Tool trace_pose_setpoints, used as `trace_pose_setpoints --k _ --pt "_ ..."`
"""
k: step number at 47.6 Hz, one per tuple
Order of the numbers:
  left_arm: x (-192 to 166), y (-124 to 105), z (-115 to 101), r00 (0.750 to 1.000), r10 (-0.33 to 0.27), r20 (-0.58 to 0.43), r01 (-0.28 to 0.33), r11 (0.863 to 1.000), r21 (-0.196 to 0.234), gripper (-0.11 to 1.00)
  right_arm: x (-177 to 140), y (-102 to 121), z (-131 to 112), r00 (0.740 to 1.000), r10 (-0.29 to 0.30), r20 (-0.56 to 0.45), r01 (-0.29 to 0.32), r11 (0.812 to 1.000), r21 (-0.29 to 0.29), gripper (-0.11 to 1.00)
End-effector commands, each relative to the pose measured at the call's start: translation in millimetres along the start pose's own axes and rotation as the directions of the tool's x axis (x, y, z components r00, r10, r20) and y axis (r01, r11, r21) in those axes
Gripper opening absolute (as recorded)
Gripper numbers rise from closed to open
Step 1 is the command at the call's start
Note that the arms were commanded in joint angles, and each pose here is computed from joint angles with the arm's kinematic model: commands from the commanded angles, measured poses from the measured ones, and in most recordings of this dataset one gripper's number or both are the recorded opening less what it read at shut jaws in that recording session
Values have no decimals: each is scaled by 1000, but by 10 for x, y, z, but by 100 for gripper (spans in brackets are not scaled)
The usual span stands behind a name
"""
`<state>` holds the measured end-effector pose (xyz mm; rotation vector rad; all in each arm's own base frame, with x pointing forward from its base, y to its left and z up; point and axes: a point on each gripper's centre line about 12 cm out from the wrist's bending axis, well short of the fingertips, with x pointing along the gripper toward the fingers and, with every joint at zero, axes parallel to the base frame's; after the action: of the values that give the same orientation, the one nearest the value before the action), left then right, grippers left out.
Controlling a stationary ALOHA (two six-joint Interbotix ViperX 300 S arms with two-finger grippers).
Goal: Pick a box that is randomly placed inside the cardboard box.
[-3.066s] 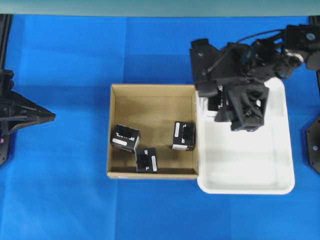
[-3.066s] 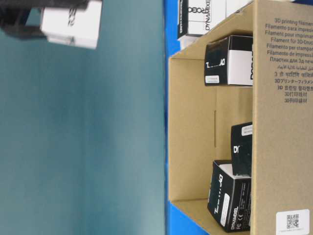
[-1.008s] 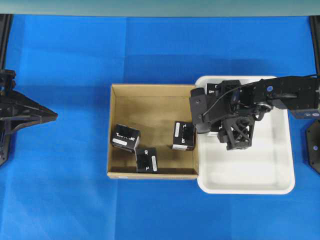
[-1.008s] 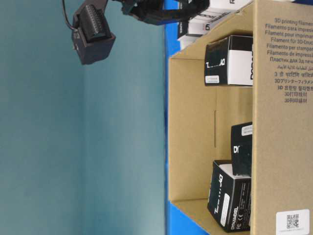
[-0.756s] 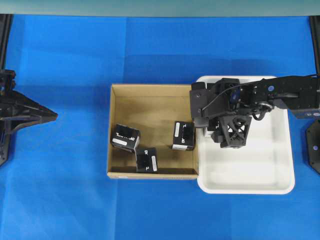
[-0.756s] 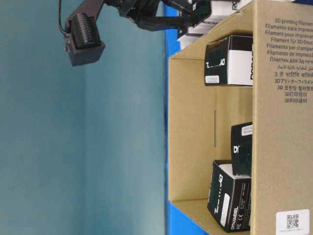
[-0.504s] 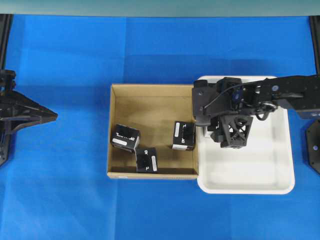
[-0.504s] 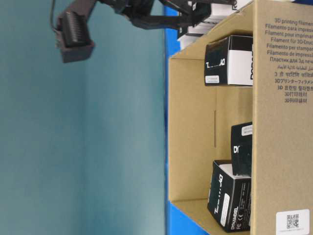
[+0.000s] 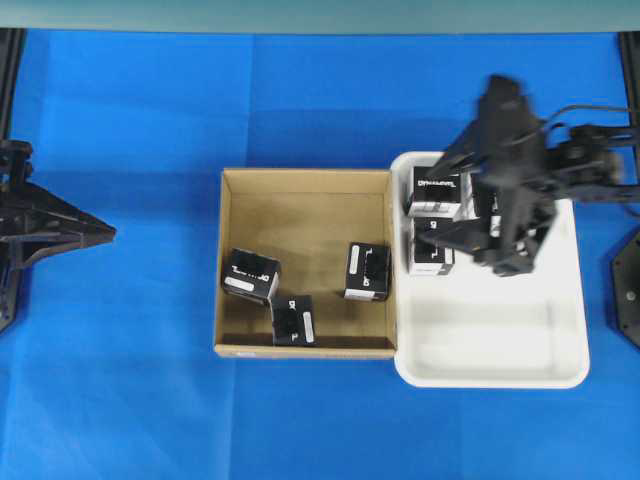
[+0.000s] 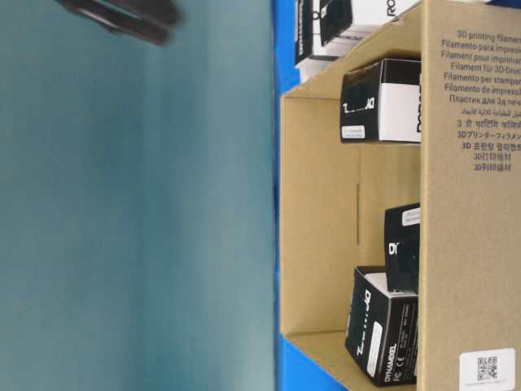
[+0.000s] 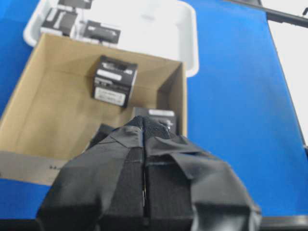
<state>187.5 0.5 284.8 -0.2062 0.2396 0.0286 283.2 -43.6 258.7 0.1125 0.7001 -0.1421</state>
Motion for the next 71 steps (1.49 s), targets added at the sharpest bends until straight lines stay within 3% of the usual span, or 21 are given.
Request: trace_pose_setpoints --k 1,8,20,27,38,46,57,71 --pt "15 -2 25 1000 0 8 0 1000 3 -7 -147 14 39 996 3 93 -6 1000 25 100" --pt "15 -4 35 1000 -2 17 2 1000 3 -7 -386 21 77 968 5 251 -22 998 61 100" --pt "18 -7 36 1000 -4 18 4 1000 3 -7 -840 54 114 898 21 440 -50 997 54 100" --pt "11 -10 49 1000 -5 24 5 1000 3 -7 -1096 38 91 857 17 514 -51 997 52 100" --pt "-37 -25 117 998 -14 66 14 1000 5 -7 -1341 41 -14 817 22 576 -57 997 43 100" --pt "-63 -34 162 995 -21 99 20 1000 12 -7 -1385 42 -149 823 26 567 -59 997 41 100" --pt "-97 -41 180 994 -24 107 22 999 26 -7 -1241 70 -429 883 49 467 -74 997 36 100" --pt "-153 -92 274 986 -53 157 47 998 37 -7 -1274 75 -481 883 54 467 -74 997 24 100"
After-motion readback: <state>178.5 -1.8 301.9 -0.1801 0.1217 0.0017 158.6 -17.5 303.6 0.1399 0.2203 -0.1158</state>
